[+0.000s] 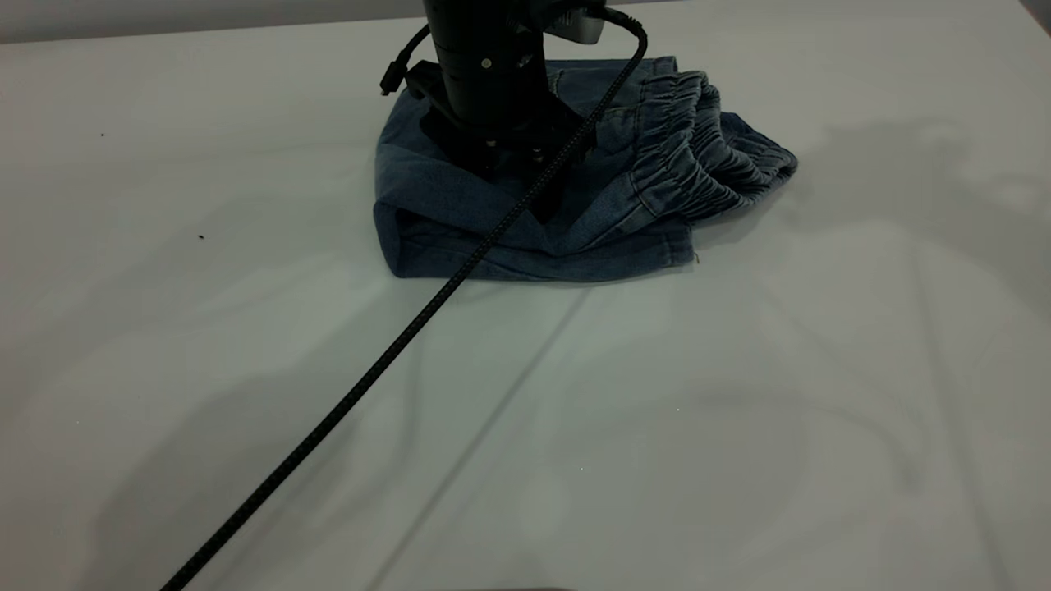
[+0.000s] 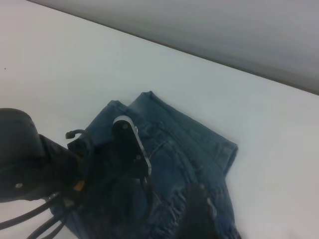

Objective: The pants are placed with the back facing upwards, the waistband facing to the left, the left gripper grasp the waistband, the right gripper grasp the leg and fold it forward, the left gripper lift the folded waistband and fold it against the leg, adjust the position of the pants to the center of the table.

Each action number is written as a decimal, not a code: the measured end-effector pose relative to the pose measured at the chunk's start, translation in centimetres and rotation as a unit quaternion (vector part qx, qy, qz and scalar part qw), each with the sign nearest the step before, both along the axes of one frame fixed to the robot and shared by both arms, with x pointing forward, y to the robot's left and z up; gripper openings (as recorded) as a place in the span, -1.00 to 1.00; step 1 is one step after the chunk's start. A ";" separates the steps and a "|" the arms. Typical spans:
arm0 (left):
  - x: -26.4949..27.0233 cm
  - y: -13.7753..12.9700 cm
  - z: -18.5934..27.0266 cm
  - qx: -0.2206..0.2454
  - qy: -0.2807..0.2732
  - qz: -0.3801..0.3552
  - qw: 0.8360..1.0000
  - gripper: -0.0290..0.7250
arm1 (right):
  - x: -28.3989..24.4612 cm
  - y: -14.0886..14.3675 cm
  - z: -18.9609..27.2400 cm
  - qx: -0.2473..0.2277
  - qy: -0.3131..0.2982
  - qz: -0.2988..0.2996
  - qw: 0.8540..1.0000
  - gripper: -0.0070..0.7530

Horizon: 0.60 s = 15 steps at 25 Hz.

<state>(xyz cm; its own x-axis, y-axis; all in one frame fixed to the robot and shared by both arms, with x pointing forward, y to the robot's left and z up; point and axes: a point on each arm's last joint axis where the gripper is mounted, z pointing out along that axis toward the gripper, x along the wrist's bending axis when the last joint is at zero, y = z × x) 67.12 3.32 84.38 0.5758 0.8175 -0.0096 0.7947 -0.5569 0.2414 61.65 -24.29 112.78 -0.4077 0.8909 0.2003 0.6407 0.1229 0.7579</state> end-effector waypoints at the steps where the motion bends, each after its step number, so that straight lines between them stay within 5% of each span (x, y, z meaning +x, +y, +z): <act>1: -0.1 0.0 0.0 0.002 0.004 0.002 1.000 0.53 | 0.0 0.0 0.0 0.000 0.000 0.000 1.000 0.27; 11: 1.3 -0.5 4.1 0.025 0.011 -0.015 1.000 0.53 | -0.7 0.0 1.2 0.000 -0.015 0.001 1.000 0.27; 15: 2.5 -1.1 8.9 0.010 -0.041 -0.017 0.999 0.53 | -3.3 -0.1 4.5 0.006 -0.055 0.003 0.998 0.27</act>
